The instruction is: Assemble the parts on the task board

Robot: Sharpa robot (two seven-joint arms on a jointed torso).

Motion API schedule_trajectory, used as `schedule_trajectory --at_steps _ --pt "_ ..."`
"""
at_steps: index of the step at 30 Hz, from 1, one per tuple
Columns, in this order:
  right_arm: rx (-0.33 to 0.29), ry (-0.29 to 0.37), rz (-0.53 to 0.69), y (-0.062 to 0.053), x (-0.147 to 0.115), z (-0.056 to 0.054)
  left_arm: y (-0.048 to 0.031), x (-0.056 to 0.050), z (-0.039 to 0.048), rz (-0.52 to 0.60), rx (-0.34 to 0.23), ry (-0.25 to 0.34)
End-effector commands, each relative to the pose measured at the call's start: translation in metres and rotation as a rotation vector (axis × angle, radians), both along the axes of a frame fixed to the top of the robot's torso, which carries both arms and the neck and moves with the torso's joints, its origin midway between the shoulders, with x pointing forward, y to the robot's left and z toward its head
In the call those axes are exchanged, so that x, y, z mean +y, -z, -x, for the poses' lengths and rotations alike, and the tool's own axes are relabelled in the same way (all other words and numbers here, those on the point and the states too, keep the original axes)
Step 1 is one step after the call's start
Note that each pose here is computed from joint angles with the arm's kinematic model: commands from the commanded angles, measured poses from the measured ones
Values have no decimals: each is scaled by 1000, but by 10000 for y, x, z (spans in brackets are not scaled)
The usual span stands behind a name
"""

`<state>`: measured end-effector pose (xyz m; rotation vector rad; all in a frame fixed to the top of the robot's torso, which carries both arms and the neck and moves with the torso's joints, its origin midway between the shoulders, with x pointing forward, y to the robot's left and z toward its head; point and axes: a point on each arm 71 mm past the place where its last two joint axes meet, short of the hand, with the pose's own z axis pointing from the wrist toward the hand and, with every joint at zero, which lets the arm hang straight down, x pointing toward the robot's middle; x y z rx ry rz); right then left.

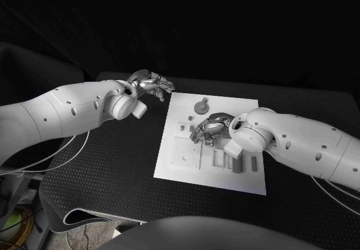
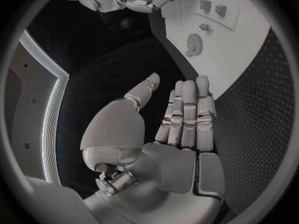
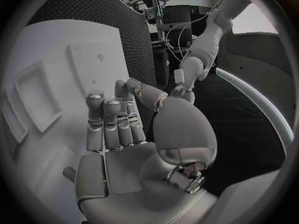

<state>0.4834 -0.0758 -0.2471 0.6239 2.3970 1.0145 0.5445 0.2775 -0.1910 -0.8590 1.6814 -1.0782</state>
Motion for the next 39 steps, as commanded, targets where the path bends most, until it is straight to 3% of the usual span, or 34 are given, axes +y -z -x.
schedule_trajectory --at_steps 1,9,30,39 --pt "29 4 28 27 -2 -1 -13 -31 -1 2 -3 14" --pt "74 -15 44 104 48 24 -27 -52 -10 2 -5 15" --pt "107 -26 96 192 41 16 -25 -80 -17 3 -4 20" --pt "77 -31 122 209 62 12 -25 -91 -17 3 -3 21"
